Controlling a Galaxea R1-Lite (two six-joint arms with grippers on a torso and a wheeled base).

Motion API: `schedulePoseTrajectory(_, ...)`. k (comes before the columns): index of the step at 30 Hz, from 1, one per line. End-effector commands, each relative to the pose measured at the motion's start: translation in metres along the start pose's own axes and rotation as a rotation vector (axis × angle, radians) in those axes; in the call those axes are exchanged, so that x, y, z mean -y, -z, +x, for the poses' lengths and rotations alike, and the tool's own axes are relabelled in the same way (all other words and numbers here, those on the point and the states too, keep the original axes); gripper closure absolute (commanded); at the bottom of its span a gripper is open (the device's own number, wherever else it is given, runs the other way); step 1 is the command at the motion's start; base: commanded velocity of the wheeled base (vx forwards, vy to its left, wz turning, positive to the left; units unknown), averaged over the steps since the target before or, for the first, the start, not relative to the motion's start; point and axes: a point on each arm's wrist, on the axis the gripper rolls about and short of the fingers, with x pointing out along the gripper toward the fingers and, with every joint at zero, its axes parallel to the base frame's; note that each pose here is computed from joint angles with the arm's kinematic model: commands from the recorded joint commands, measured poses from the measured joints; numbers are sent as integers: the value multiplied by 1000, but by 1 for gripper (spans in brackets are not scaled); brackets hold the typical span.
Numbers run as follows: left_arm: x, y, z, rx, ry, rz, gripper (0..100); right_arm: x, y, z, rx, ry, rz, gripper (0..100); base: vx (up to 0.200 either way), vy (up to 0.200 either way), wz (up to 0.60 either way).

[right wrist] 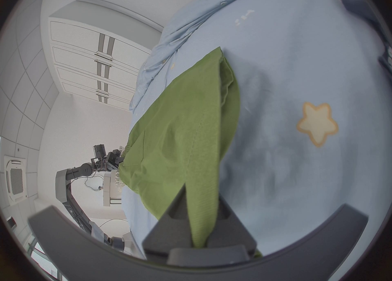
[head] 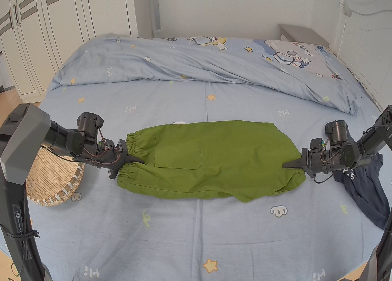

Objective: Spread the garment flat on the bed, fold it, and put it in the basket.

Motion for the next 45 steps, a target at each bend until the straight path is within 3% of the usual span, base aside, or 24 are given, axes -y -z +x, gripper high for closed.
schedulePoseTrajectory(1, 13, 7, -16, -18, 14, 22, 100, -16, 8, -30, 19, 12, -5, 100, 0, 0, 0)
schedulePoseTrajectory(12, 12, 43, -33, -140, -71, 70, 100, -22, 67, -64, -47, 52, -13, 100, 0, 0, 0)
schedulePoseTrajectory(15, 9, 66, -45, -176, -80, 120, 100, -23, 92, -72, -89, 56, -53, 100, 0, 0, 0)
schedulePoseTrajectory(21, -1, 95, -51, -220, -97, 113, 100, -29, 115, -84, -110, 56, -49, 100, 0, 0, 0)
schedulePoseTrajectory(32, -18, 119, -46, -176, -66, 212, 100, -31, 138, -91, -145, 62, -69, 100, 0, 0, 0)
schedulePoseTrajectory(33, -18, 120, -46, -177, -66, 215, 100, -31, 139, -91, -148, 62, -68, 0, 0, 0, 0)
schedulePoseTrajectory(34, -18, 120, -46, -177, -66, 215, 0, -31, 139, -91, -148, 62, -68, 0, 0, 0, 0)
schedulePoseTrajectory(40, -20, 118, -48, -172, -69, 213, 0, -29, 143, -94, -148, 72, -54, 0, 0, 0, 0)
schedulePoseTrajectory(45, -26, 112, -50, -136, -92, 208, 0, -28, 144, -118, -55, 125, -32, 0, 0, 0, 0)
